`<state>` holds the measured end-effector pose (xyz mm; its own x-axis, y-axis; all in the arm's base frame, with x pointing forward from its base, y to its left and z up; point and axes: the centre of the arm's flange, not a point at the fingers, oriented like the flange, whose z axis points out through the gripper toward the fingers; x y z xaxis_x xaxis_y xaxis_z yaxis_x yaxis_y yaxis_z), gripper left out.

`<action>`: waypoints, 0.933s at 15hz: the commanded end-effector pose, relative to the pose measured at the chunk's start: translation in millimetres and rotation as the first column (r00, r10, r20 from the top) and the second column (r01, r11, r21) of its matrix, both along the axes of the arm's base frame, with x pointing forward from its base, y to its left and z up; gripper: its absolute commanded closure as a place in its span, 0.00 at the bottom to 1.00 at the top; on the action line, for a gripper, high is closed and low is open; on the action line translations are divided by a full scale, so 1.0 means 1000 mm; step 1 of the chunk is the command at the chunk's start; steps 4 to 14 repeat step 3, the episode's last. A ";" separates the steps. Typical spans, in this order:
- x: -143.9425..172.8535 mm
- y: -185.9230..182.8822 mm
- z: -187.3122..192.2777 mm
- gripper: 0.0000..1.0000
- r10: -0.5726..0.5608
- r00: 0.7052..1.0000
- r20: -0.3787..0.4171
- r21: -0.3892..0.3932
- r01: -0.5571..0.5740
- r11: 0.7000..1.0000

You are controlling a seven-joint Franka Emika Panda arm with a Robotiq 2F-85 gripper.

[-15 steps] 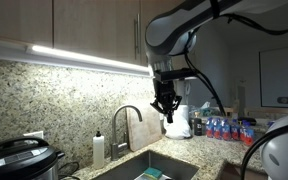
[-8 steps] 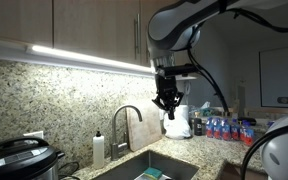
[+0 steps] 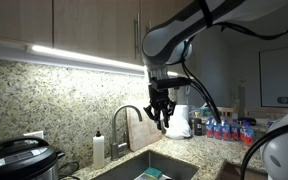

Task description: Turn the faucet to the right

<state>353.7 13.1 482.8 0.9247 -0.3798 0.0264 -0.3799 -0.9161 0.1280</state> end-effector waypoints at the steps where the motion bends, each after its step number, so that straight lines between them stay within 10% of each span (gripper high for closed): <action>1: 0.000 0.000 0.000 0.67 0.000 1.000 0.001 0.000 0.000 1.000; 14: 0.000 0.000 0.001 0.67 0.000 1.000 0.003 0.000 0.000 1.000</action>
